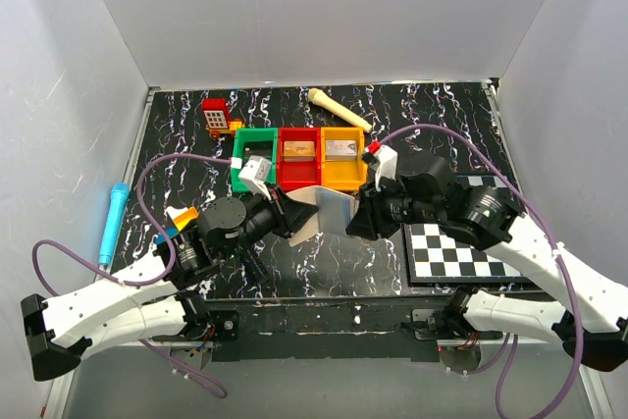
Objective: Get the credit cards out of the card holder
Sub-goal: Open the card holder at the center of the board, then remove the credit card from the card holder.
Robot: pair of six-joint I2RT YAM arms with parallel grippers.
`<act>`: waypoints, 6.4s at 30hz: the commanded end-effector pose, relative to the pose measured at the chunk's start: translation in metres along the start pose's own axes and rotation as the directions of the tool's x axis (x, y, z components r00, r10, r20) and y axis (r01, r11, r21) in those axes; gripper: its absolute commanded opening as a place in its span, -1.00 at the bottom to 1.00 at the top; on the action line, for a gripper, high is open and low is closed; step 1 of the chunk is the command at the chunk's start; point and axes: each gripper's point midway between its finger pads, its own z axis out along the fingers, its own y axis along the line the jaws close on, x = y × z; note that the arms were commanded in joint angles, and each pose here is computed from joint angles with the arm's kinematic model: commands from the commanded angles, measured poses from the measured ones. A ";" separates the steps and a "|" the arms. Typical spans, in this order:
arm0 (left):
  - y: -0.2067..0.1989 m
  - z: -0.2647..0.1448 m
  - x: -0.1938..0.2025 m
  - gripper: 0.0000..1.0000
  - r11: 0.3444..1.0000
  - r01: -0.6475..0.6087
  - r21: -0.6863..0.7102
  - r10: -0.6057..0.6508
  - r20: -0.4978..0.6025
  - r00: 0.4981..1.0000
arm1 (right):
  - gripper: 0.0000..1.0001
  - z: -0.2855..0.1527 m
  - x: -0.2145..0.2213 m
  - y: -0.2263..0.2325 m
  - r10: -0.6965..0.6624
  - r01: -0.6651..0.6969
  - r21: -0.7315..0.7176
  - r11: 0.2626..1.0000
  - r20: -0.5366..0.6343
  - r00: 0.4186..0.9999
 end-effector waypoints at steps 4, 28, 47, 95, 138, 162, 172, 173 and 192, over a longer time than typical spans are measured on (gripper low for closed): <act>-0.013 -0.005 -0.014 -1.00 0.999 0.012 0.046 -0.014 0.046 0.999 | -0.30 -0.022 -0.022 0.038 -0.026 0.057 -0.219 0.974 0.142 0.990; -0.027 -0.001 -0.005 -1.00 0.991 0.041 0.131 -0.043 0.013 0.999 | -0.21 -0.036 -0.041 0.042 0.001 0.066 -0.256 0.964 0.252 0.968; -0.032 -0.001 -0.004 -1.00 0.987 0.041 0.154 -0.042 0.001 0.999 | -0.28 -0.031 -0.044 0.041 0.010 0.055 -0.261 0.964 0.243 0.970; -0.045 0.002 0.003 0.36 0.965 0.084 0.247 -0.084 -0.008 0.996 | -0.97 -0.027 -0.041 0.026 0.035 0.008 -0.198 0.980 0.213 0.976; -0.036 0.002 0.003 0.43 0.981 0.056 0.185 -0.053 -0.021 0.998 | -0.97 -0.026 -0.045 0.016 0.052 -0.024 -0.131 0.991 0.213 0.976; -0.032 0.018 0.013 0.57 0.988 0.058 0.142 -0.049 -0.067 0.997 | -0.97 -0.022 -0.042 0.019 0.064 -0.040 -0.138 0.990 0.174 0.983; -0.031 0.022 0.019 0.47 0.990 0.048 0.135 -0.036 -0.091 0.995 | -0.97 -0.021 -0.041 0.017 0.063 -0.040 -0.133 0.990 0.170 0.983; -0.030 0.023 0.020 0.43 0.990 0.048 0.132 -0.036 -0.093 0.995 | -0.97 -0.021 -0.041 0.017 0.064 -0.042 -0.132 0.990 0.171 0.983; -0.016 0.011 0.006 0.43 0.997 0.014 0.074 -0.012 -0.023 1.000 | -0.97 -0.020 -0.044 0.003 0.077 -0.073 -0.032 0.997 0.170 0.982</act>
